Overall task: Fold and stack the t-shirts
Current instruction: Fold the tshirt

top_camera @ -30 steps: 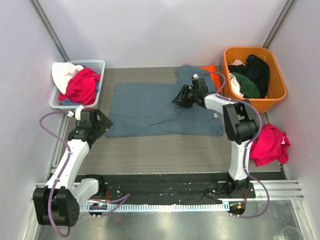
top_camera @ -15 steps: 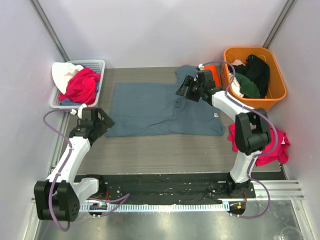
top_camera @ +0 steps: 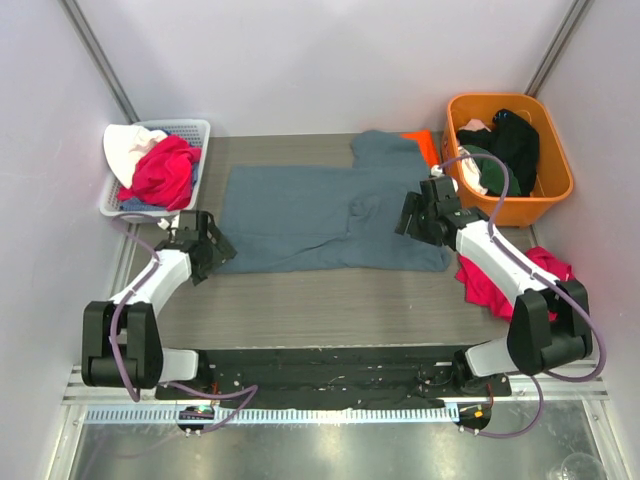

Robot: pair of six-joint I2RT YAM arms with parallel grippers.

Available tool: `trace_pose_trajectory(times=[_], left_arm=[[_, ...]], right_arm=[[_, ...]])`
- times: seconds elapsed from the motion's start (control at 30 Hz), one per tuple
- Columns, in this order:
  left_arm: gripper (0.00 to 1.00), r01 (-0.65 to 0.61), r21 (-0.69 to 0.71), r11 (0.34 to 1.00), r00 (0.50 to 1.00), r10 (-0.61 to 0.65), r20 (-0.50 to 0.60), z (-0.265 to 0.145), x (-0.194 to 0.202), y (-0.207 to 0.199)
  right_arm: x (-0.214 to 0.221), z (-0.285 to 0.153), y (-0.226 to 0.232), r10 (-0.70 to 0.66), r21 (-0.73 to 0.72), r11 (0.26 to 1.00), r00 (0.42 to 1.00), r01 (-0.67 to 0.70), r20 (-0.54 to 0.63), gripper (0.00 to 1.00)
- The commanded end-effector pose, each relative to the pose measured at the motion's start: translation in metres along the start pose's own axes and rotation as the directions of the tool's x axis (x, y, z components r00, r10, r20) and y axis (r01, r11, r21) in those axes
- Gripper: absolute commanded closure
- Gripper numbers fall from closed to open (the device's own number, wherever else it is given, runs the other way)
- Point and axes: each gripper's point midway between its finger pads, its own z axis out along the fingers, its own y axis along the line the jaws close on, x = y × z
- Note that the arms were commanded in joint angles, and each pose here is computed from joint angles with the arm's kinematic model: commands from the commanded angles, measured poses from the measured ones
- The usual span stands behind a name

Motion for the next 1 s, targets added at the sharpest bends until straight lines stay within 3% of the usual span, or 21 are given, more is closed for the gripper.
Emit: trace_pose_trajectory(times=[0.0,0.3,0.73,0.83,0.87,0.97], left_arm=[[0.14,0.011,0.030,1.000,0.995,-0.013,0.097,0.000,-0.032,-0.018],[0.25,0.005,-0.016,1.000,0.994,-0.004,0.110,0.015,-0.045,-0.022],[0.33,0.013,-0.047,0.999,0.999,-0.011,0.049,0.028,-0.023,-0.010],[0.49,0.011,-0.053,0.999,0.998,-0.008,0.057,0.028,-0.023,-0.008],[0.59,0.007,-0.056,0.998,0.998,-0.004,0.055,0.028,-0.023,-0.007],[0.71,0.004,-0.065,0.998,0.999,0.000,0.049,0.030,-0.022,-0.005]], right_arm=[[0.002,-0.015,-0.016,-0.016,0.044,0.999,1.000,0.015,0.027,0.30],[0.015,-0.020,-0.029,-0.015,0.060,0.998,1.000,0.015,0.008,0.30],[0.024,-0.025,-0.046,-0.018,0.084,0.996,1.000,0.018,-0.007,0.30],[0.026,-0.025,-0.048,-0.015,0.086,0.996,1.000,0.015,-0.009,0.30],[0.028,-0.024,-0.049,-0.014,0.087,0.996,1.000,0.015,-0.016,0.30],[0.029,-0.025,-0.051,-0.010,0.088,0.996,1.000,0.012,-0.017,0.30]])
